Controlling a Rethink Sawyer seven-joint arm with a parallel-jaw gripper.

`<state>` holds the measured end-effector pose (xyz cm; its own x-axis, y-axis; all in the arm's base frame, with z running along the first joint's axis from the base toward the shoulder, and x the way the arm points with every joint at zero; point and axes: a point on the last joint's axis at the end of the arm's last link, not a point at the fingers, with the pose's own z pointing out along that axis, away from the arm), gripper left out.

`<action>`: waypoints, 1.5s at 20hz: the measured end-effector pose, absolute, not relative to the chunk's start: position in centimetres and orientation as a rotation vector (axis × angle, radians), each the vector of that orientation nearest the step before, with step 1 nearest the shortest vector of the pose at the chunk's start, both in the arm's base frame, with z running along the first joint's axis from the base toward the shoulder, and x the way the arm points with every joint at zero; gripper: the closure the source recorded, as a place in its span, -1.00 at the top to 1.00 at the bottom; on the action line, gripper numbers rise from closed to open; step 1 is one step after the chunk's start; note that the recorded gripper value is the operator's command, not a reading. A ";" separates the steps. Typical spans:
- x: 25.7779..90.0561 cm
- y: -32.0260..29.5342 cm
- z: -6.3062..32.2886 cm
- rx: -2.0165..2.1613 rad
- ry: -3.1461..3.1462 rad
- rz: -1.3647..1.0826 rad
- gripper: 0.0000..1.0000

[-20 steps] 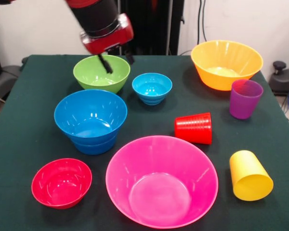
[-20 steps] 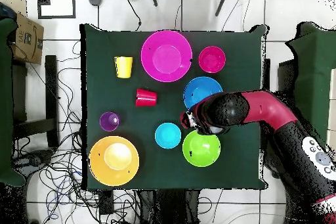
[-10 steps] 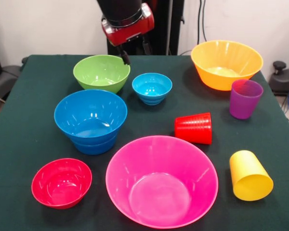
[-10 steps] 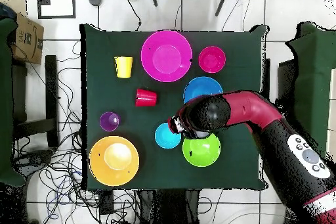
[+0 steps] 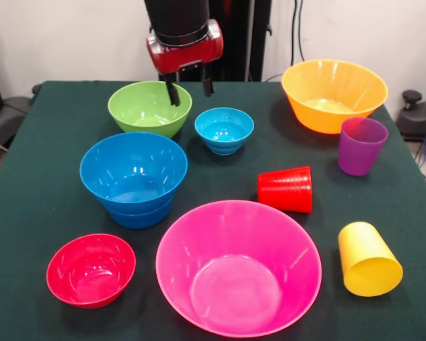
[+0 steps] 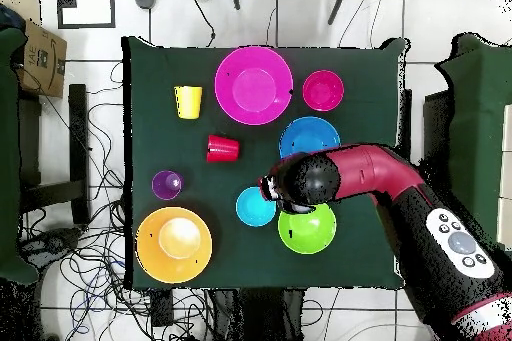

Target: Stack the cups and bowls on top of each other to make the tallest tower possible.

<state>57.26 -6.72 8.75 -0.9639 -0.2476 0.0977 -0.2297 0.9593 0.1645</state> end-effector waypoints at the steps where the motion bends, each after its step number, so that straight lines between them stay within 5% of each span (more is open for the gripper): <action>1: 57.2 -6.8 8.8 0.351 -3.000 -0.219 1.00; 30: 51.8 -5.8 9.5 -0.035 -2.998 -0.116 1.00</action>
<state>51.84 -5.84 9.54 -0.9897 0.0180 0.1417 0.0289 0.9968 0.0749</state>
